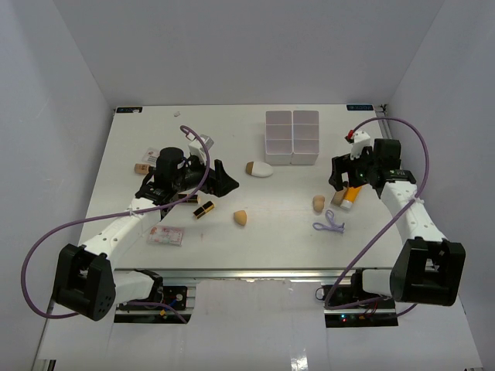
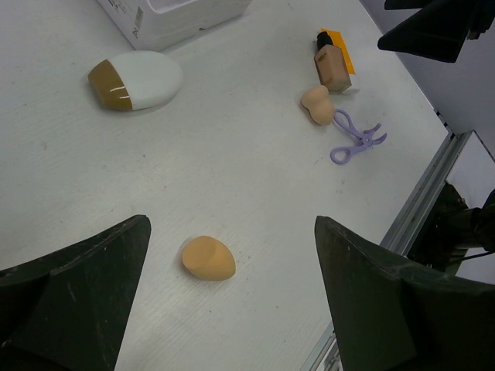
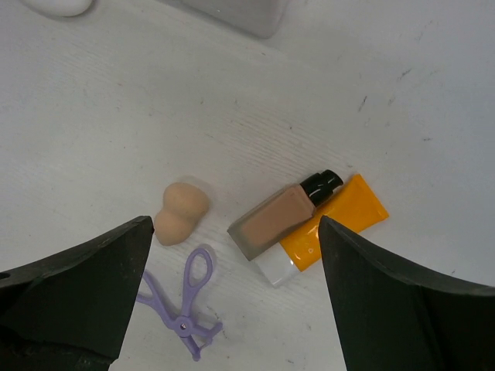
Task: Organize the makeup
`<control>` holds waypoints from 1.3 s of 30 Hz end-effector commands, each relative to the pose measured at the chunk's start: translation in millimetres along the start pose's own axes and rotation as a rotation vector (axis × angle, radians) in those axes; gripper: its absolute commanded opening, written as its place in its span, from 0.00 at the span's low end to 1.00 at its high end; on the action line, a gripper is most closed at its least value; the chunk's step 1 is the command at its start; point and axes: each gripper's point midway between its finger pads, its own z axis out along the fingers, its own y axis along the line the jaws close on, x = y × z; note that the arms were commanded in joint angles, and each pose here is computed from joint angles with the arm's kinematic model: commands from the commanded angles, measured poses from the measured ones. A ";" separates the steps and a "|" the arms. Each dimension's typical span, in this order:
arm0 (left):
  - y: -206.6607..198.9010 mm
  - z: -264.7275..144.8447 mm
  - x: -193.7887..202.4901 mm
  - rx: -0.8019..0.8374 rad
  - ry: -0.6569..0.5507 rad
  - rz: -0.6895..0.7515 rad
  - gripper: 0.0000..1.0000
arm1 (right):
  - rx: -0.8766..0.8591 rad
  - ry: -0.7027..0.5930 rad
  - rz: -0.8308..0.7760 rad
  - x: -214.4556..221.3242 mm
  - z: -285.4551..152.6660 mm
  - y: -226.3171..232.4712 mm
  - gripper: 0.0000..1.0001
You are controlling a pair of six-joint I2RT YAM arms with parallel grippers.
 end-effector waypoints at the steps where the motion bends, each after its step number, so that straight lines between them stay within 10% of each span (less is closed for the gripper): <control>1: -8.4 -4.9 -17.3 0.011 -0.032 0.019 0.98 | -0.025 -0.011 0.147 -12.6 -3.0 -13.8 0.98; 17: -8.3 -2.8 -14.8 0.016 -0.019 -0.001 0.98 | 0.055 0.266 0.442 84.7 31.9 -15.4 0.78; 39: -7.8 -3.1 -15.3 0.012 -0.016 0.003 0.98 | 0.320 0.243 0.369 71.9 55.6 -47.8 0.70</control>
